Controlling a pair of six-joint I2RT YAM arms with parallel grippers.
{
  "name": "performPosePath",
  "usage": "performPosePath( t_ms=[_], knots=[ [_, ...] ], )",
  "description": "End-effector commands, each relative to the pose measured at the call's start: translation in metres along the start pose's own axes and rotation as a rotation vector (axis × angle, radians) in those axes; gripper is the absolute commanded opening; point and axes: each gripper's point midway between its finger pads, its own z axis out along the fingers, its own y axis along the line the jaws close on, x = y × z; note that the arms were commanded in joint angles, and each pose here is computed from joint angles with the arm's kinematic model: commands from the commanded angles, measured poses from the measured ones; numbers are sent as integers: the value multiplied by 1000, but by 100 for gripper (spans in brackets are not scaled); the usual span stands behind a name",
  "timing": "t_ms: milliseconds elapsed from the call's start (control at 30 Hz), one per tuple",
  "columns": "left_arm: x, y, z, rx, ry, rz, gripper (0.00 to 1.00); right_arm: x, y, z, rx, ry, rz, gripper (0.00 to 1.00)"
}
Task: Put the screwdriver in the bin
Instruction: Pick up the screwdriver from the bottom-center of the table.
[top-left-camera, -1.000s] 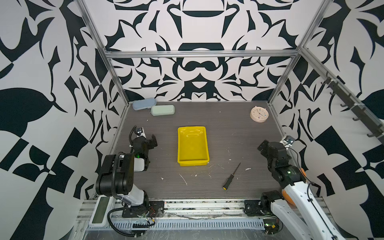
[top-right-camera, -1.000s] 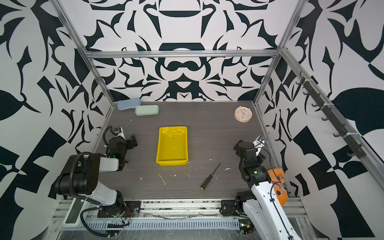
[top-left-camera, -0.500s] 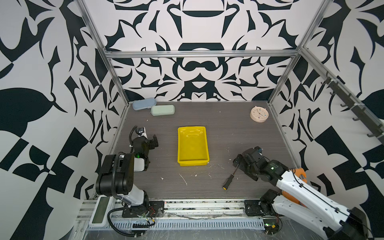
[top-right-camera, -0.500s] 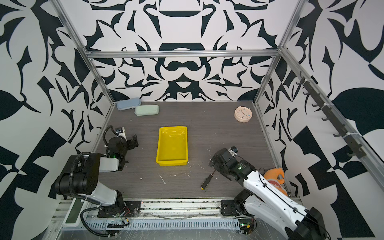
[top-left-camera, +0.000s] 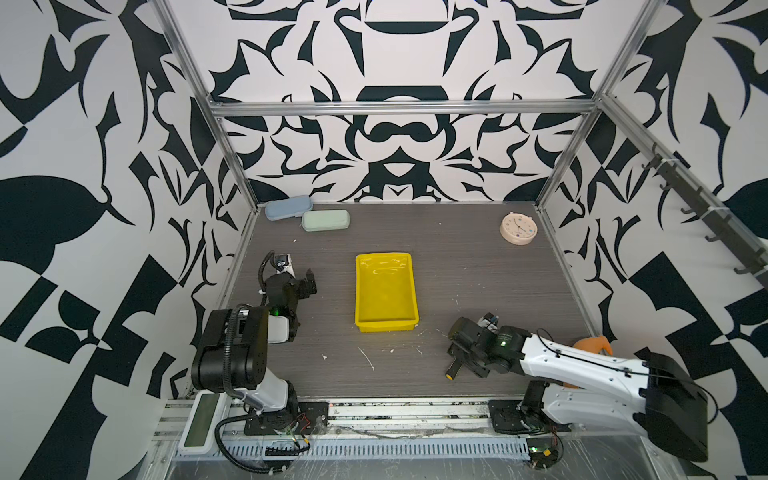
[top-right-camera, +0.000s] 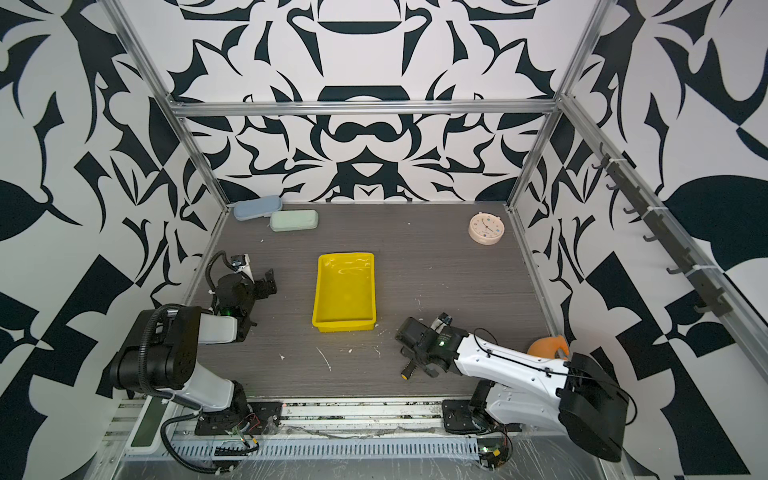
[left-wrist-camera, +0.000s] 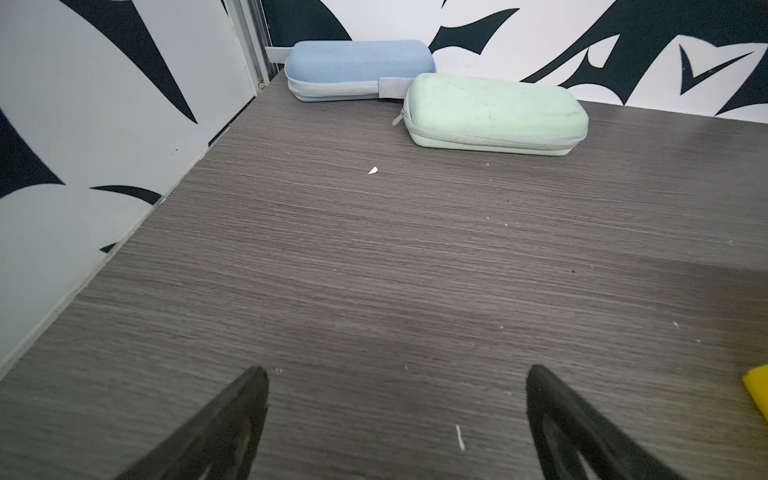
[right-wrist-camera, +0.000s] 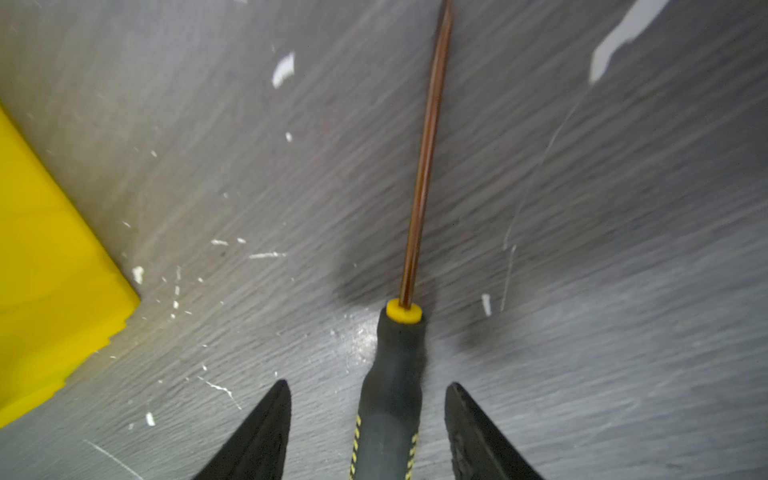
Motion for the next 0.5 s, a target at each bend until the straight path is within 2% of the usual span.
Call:
performPosePath(
  t_ms=[0, 200, 233, 333, 467],
  knots=[
    [-12, -2, 1, 12, -32, 8, 99, 1, 12, 1, -20, -19, 51, 63],
    [-22, -7, -9, 42, -77, 9, 99, 8, 5, 9, 14, -17, 54, 53],
    [-27, -6, -13, 33, -75, 0, 99, 2, 4, 9, 13, -55, 54, 52],
    [-43, -5, -22, 19, -7, -29, 99, 0, 3, 11, 16, -67, 55, 42],
    [-75, -21, -44, 95, 5, -120, 99, 1, 1, 15, 38, -68, 45, 41]
  ],
)
